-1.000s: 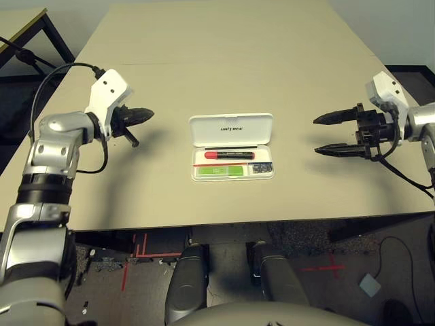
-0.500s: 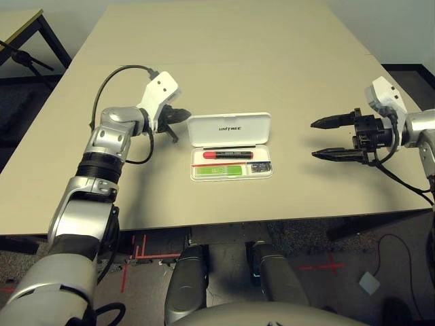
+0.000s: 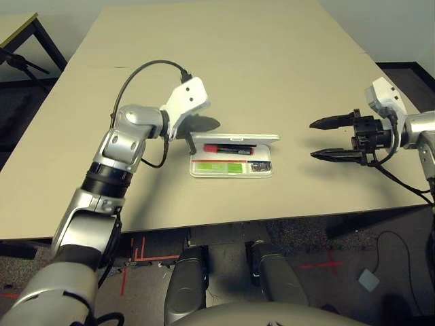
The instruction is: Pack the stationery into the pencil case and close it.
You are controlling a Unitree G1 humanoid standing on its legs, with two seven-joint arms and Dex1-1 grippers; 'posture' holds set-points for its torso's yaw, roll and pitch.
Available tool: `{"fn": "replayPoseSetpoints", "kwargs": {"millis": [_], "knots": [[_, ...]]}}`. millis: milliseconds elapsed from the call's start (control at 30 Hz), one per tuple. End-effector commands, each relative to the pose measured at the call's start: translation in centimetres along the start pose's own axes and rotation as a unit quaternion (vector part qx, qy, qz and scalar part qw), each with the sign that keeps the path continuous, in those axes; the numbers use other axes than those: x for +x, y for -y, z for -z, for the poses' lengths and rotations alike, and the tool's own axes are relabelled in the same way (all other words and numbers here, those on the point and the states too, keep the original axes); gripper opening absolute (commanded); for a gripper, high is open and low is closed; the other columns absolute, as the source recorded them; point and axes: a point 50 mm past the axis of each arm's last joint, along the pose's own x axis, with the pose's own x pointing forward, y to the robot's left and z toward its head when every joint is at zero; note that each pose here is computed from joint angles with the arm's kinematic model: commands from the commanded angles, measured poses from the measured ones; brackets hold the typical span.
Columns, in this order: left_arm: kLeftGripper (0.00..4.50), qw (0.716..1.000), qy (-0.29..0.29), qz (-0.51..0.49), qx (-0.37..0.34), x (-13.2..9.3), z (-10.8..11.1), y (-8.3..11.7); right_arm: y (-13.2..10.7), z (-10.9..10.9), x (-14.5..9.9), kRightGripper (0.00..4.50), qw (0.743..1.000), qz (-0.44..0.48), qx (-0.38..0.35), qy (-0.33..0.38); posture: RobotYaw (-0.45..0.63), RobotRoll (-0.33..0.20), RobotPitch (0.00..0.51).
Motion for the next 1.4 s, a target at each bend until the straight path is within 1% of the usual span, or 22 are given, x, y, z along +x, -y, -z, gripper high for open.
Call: {"fn": "replayPoseSetpoints", "kwargs": {"millis": [33,200,367,467,533,667,767,1067,1400], "knots": [[0.05,0.999,-0.024,0.032,0.016,0.3,0.6,1.5,0.2,-0.3,0.2,4.50,1.000,-0.004,-0.006,0.006,0.00,0.000,0.125],[0.05,0.998,-0.047,0.033,0.039,-0.2,1.4,1.7,0.2,-0.3,0.4,4.50,1.000,-0.005,-0.005,0.008,0.00,0.000,0.125],[0.05,0.997,-0.048,0.046,0.051,0.1,1.2,2.1,0.2,-0.2,0.4,4.50,1.000,-0.005,-0.005,0.009,0.00,0.000,0.124],[0.05,0.995,-0.055,0.058,0.059,0.3,1.5,2.8,0.2,-0.2,0.4,4.50,1.000,-0.003,-0.005,0.010,0.00,0.000,0.124],[0.05,0.995,-0.058,0.059,0.056,0.3,1.6,3.0,0.2,-0.2,0.4,4.50,1.000,-0.003,-0.004,0.011,-0.01,0.000,0.123],[0.05,0.996,-0.073,0.053,0.027,-0.7,2.9,3.1,0.1,-0.1,0.3,4.50,1.000,0.000,-0.003,0.014,-0.01,0.000,0.122],[0.05,0.996,-0.076,0.050,0.025,-0.9,3.1,3.0,0.1,-0.1,0.3,4.50,1.000,0.001,-0.002,0.015,0.00,0.000,0.121],[0.05,0.994,-0.067,0.079,0.037,0.9,2.7,4.5,0.4,-0.2,0.6,4.50,1.000,0.001,-0.003,0.018,-0.01,0.000,0.119],[0.05,0.993,-0.061,0.092,0.040,2.0,2.6,5.3,0.2,-0.1,0.5,4.50,1.000,0.001,-0.002,0.019,-0.01,0.000,0.121]]}}
